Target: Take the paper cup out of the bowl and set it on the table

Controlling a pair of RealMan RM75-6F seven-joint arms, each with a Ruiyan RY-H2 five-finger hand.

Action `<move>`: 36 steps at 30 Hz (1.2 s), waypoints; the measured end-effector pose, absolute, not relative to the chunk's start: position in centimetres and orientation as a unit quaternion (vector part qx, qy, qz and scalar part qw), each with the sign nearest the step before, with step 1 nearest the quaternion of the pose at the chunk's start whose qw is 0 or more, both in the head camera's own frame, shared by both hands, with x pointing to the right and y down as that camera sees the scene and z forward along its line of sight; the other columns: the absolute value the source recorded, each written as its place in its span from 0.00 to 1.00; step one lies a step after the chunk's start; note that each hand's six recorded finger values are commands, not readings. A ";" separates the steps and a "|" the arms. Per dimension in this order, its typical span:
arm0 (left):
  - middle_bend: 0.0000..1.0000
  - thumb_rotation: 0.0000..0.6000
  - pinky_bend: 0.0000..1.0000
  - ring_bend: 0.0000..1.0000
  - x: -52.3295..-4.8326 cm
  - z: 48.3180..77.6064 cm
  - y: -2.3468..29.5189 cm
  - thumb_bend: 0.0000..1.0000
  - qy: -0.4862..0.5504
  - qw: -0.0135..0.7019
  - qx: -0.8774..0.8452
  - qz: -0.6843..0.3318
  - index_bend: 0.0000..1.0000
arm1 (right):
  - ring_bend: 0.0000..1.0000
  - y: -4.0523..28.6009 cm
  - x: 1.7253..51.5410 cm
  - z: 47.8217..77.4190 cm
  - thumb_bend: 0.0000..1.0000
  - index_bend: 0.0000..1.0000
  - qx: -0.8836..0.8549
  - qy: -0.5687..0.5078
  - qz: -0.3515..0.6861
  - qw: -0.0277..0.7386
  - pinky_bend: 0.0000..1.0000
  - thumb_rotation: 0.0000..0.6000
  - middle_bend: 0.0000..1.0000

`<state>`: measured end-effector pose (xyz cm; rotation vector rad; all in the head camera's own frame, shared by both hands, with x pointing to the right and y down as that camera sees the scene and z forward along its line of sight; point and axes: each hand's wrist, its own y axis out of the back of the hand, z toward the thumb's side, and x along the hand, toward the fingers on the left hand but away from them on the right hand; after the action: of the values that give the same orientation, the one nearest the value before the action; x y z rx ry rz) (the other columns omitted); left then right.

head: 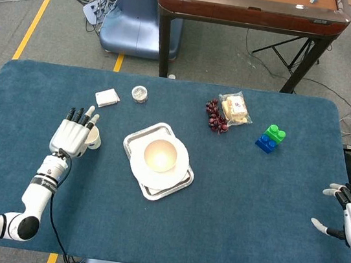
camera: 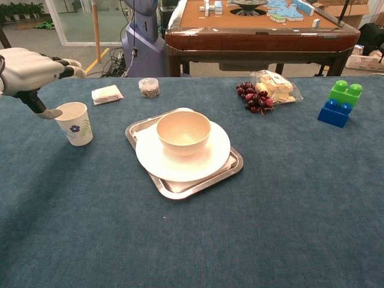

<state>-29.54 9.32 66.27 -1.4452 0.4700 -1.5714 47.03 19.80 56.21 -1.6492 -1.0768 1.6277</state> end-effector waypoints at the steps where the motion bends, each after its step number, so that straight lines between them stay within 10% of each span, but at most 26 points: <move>1: 0.00 1.00 0.07 0.00 -29.8 65.9 9.4 0.32 0.199 0.456 -0.589 -0.636 0.05 | 0.11 19.8 47.0 56.2 0.00 0.34 -0.618 -0.403 0.610 0.289 0.24 1.00 0.24; 19: 0.00 1.00 0.07 0.00 -39.0 58.2 14.6 0.32 0.340 0.475 -0.546 -0.602 0.03 | 0.12 20.1 46.5 57.0 0.00 0.34 -0.616 -0.388 0.619 0.296 0.24 1.00 0.25; 36: 0.07 1.00 0.07 0.01 -44.8 56.8 23.1 0.32 0.366 0.434 -0.513 -0.644 0.06 | 0.12 20.5 45.7 57.1 0.00 0.34 -0.614 -0.374 0.623 0.309 0.24 1.00 0.25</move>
<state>-44.80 23.13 56.82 -1.2782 0.9104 -1.6044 45.70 20.54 57.08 -1.6235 -0.9874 1.6452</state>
